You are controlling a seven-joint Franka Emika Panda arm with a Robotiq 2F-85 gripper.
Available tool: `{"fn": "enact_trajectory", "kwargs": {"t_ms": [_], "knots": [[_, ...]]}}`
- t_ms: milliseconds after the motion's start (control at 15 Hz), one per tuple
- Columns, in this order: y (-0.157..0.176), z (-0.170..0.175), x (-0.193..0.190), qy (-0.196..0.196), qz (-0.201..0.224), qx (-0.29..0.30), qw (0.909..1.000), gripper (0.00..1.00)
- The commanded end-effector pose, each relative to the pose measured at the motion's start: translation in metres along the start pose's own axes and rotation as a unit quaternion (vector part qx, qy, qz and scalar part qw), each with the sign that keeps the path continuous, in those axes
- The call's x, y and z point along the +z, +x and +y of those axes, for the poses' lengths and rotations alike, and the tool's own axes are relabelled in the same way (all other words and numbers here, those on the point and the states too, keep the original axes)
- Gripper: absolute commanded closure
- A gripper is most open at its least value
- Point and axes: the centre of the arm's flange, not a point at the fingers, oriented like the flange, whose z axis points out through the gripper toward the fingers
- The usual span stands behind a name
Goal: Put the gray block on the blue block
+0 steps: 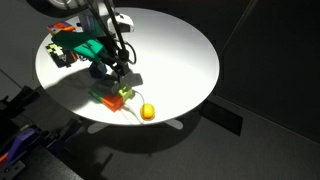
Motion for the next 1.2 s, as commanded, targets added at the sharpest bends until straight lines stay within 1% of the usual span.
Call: {"fn": "enact_trajectory", "kwargs": {"t_ms": [0,200,267,333,533,667,867,1133], "knots": [[0.003,0.009,0.006,-0.004,0.008,-0.015,0.9999,0.00],[0.002,0.011,0.013,-0.005,0.002,-0.010,0.9999,0.00],[0.002,0.011,0.015,-0.004,-0.007,-0.007,0.9999,0.25],[0.002,0.011,0.016,-0.004,-0.010,-0.008,0.9999,0.26],[0.001,0.008,0.016,-0.003,-0.020,-0.001,0.9998,0.51],[0.000,0.006,0.009,-0.002,-0.025,0.002,0.9997,0.66],[-0.005,0.003,-0.004,0.002,-0.032,0.004,0.9995,0.71],[-0.012,-0.002,-0.025,0.000,-0.039,0.004,0.9992,0.73]]}}
